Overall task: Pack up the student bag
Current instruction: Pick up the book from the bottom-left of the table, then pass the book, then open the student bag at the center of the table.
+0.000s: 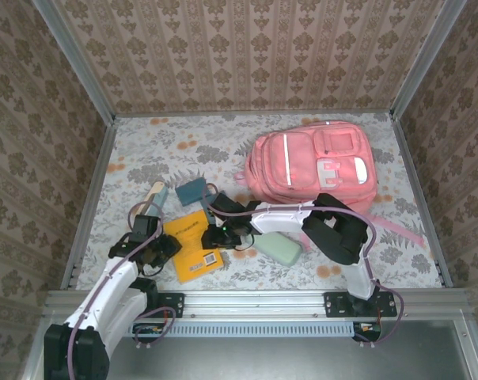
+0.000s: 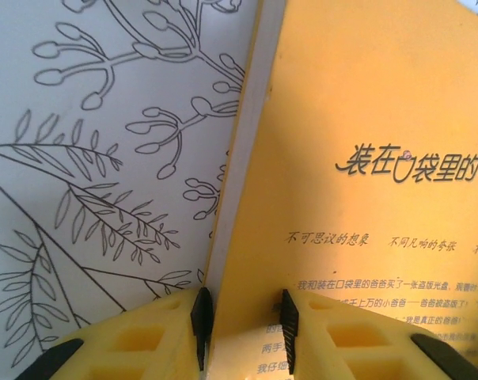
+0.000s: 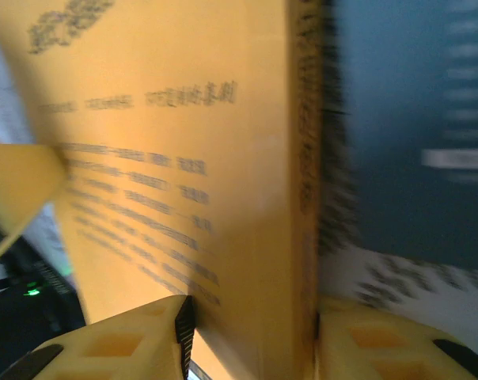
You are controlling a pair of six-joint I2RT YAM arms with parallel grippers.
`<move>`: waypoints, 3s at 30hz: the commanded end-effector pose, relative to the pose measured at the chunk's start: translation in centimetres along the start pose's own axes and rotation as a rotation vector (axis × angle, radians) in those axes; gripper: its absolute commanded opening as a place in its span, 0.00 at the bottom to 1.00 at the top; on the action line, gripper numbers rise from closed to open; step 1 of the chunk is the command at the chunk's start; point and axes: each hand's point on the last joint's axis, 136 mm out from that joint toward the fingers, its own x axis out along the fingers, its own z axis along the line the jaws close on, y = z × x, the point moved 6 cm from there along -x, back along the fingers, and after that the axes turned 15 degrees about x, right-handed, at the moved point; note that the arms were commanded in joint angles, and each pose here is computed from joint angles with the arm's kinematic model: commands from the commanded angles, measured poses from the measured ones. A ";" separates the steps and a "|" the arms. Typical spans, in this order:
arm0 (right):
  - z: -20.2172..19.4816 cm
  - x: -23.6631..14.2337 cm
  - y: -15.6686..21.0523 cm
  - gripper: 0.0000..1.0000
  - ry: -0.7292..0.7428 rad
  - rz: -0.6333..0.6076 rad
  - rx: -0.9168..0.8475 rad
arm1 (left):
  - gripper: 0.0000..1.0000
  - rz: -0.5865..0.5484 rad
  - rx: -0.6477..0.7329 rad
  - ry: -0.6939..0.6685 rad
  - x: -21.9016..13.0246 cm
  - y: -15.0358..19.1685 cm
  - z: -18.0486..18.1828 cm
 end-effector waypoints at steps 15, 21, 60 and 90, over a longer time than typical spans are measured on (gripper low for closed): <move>4.0 -4.3 -0.6 0.00 -0.251 -0.062 -0.050 | 0.49 0.015 0.030 0.111 -2.3 -0.7 -2.4; 4.0 -10.0 -3.0 0.00 -0.339 -0.169 -0.029 | 0.70 -0.109 0.055 0.311 -5.0 -4.7 -6.8; 0.1 -21.4 -8.6 0.53 -0.485 -0.311 0.080 | 0.00 -0.279 0.218 0.893 -11.0 -14.0 -20.5; -10.2 -18.4 -21.3 0.50 0.791 -0.513 -0.131 | 0.00 -0.278 0.280 0.670 -10.5 -13.5 -17.2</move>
